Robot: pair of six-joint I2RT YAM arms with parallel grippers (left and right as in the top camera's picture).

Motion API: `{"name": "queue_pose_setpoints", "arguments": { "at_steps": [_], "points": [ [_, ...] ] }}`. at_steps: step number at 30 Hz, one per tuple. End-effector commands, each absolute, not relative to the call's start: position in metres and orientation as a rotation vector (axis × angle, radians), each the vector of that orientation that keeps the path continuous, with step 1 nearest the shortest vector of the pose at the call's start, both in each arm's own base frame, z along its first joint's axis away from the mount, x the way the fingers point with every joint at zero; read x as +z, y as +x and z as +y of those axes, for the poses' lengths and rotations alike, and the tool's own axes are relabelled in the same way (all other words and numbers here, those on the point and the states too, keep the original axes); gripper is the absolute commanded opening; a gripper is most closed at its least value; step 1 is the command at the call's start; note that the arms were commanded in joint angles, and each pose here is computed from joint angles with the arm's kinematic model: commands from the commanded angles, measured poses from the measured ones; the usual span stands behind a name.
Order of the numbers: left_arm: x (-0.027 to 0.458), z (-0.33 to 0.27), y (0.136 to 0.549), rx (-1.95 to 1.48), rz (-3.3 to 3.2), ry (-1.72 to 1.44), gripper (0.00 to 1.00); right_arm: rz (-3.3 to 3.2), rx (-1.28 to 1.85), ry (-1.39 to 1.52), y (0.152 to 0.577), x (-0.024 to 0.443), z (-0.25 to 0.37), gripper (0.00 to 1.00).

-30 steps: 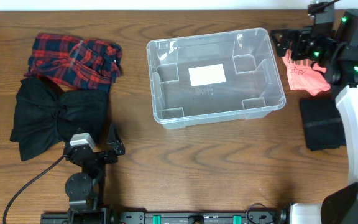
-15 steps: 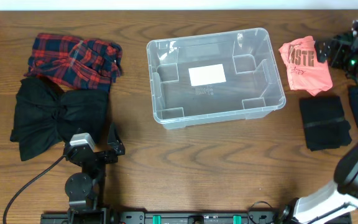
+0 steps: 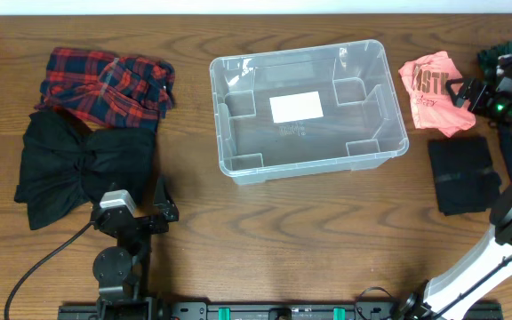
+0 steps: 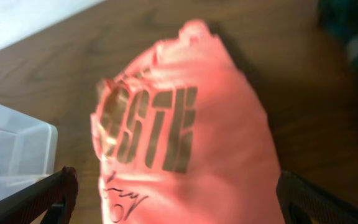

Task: Pack container
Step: 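Move the right gripper to the pink t-shirt and grasp it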

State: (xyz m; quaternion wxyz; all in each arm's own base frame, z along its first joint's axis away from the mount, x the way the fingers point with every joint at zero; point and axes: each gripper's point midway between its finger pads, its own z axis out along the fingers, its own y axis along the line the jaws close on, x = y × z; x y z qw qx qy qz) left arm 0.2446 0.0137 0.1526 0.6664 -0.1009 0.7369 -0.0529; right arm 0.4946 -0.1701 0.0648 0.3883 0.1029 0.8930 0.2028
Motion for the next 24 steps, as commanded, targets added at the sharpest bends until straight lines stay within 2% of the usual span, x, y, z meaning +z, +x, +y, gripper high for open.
{"name": "queue_pose_setpoints", "arguments": {
  "at_steps": [1, 13, 24],
  "points": [
    [0.137, 0.015, 0.244, -0.099, 1.712, -0.223, 0.98, 2.282, 0.562, 0.294, 0.492, 0.045, -0.177, 0.98],
    [0.137, 0.015, 0.244, -0.099, 1.712, -0.223, 0.98, 2.302, 0.527, 0.383, 0.481, 0.027, -0.203, 0.99],
    [0.137, 0.015, 0.244, -0.099, 1.712, -0.223, 0.98, 2.357, 0.618, 0.421, 0.48, -0.015, -0.184, 0.99]
  ]
}}
